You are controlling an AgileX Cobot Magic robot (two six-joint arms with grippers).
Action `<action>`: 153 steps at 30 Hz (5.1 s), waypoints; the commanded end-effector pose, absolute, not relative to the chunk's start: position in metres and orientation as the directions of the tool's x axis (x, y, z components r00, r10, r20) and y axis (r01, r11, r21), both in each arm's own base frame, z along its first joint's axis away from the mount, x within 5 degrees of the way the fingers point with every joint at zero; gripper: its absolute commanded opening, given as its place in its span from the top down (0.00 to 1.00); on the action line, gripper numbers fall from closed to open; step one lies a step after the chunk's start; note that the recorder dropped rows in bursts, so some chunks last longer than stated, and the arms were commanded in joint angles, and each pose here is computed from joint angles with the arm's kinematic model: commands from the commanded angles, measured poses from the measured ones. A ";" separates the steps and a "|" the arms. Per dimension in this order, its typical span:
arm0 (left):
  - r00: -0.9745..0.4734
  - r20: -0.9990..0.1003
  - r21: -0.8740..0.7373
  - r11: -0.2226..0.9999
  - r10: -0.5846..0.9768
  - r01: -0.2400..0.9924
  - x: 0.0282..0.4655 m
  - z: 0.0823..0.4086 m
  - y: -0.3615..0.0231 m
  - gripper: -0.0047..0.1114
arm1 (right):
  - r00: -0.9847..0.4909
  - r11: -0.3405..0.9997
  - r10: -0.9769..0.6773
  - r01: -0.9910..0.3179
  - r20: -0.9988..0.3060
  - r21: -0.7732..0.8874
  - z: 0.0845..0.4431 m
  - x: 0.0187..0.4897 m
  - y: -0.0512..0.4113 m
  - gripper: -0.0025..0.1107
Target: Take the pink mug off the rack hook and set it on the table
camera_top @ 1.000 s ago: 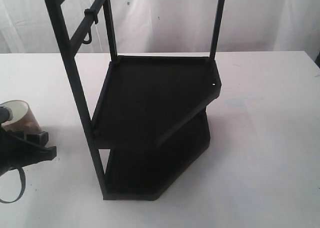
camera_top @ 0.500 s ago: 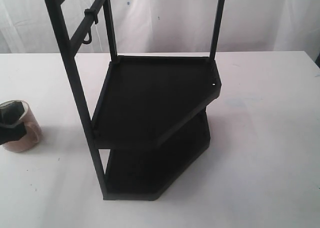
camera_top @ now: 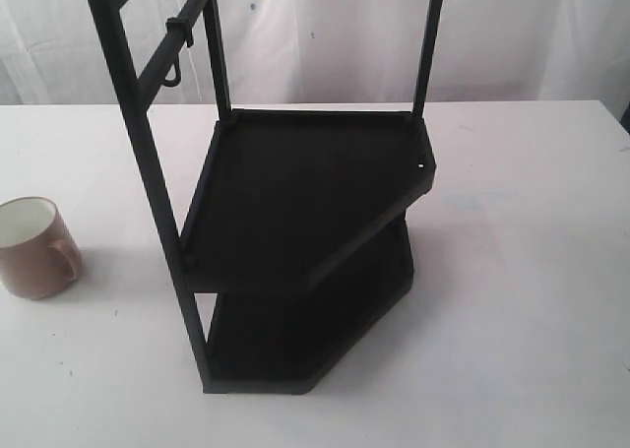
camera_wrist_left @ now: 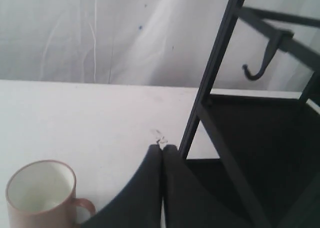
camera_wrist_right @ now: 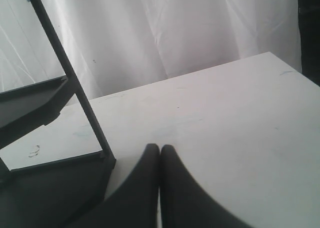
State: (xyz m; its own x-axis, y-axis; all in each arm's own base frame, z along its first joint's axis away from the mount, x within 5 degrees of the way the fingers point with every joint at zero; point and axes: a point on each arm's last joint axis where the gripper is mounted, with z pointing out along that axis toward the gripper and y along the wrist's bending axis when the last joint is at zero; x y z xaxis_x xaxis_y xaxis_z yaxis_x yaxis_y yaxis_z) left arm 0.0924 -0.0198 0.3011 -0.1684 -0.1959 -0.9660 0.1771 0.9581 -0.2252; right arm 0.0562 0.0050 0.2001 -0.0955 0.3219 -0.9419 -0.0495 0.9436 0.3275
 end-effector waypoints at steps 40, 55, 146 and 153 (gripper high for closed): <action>-0.188 -0.982 -0.065 0.978 -0.027 0.200 0.071 0.244 -0.016 0.96 | -0.092 0.943 0.323 -0.049 -0.942 0.329 0.199 0.056 0.005 0.98; -0.235 -0.971 -0.088 0.973 -0.036 0.214 0.053 0.179 -0.015 0.96 | -0.092 0.943 0.323 -0.049 -0.942 0.329 0.199 0.056 0.005 0.98; -0.281 -0.959 -0.083 0.972 -0.018 0.220 0.052 0.174 -0.016 0.96 | -0.092 0.945 0.317 -0.049 -0.944 0.322 0.199 0.056 0.005 0.98; -0.281 -0.959 -0.083 0.972 -0.018 0.220 0.052 0.174 -0.016 0.96 | -0.092 0.945 0.317 -0.049 -0.944 0.322 0.199 0.056 0.005 0.98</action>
State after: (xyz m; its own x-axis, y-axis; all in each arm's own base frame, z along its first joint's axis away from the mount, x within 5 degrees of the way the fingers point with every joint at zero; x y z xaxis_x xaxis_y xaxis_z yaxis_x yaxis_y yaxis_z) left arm 0.0523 -0.0156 0.1748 -0.2821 -0.0147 -0.9593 0.2208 0.9720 -0.0798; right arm 0.0562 0.0050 0.2001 -0.0955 0.3219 -0.9419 -0.0495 0.9436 0.3275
